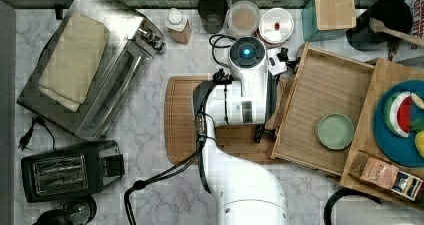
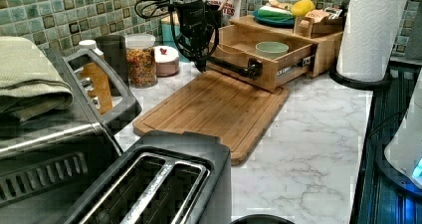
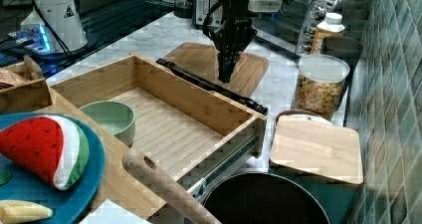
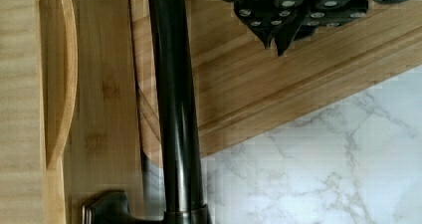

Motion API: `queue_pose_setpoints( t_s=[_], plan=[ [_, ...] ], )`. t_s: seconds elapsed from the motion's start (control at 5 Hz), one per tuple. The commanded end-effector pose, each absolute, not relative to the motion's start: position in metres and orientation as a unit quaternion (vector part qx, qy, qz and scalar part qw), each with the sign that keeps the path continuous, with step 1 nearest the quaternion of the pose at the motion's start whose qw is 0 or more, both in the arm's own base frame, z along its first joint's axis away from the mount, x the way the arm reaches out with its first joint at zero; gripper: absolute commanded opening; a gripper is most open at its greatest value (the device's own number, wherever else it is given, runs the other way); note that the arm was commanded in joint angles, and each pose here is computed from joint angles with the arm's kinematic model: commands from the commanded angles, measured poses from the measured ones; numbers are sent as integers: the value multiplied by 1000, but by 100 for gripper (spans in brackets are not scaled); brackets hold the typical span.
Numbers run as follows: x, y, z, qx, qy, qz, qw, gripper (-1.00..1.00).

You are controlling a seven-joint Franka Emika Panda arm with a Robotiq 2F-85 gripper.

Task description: Close the drawer.

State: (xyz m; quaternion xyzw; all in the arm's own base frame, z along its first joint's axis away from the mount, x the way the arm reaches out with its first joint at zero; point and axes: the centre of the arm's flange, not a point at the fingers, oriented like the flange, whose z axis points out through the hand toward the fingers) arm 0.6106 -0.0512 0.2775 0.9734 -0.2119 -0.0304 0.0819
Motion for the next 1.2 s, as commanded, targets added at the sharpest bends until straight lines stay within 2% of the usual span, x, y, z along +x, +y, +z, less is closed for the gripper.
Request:
queue_pose_setpoints(
  t_s=[0.2,0.6,0.8,1.0,1.2],
  plan=[
    [657,-87,310,969,-238,5,72,-100],
    [631,-99,310,971,-226,6,84,-100],
    [616,-121,315,972,-222,-7,76,-100],
    [596,-154,315,975,-208,-5,74,-100],
    [578,-197,319,980,-188,-12,68,-100]
  ],
)
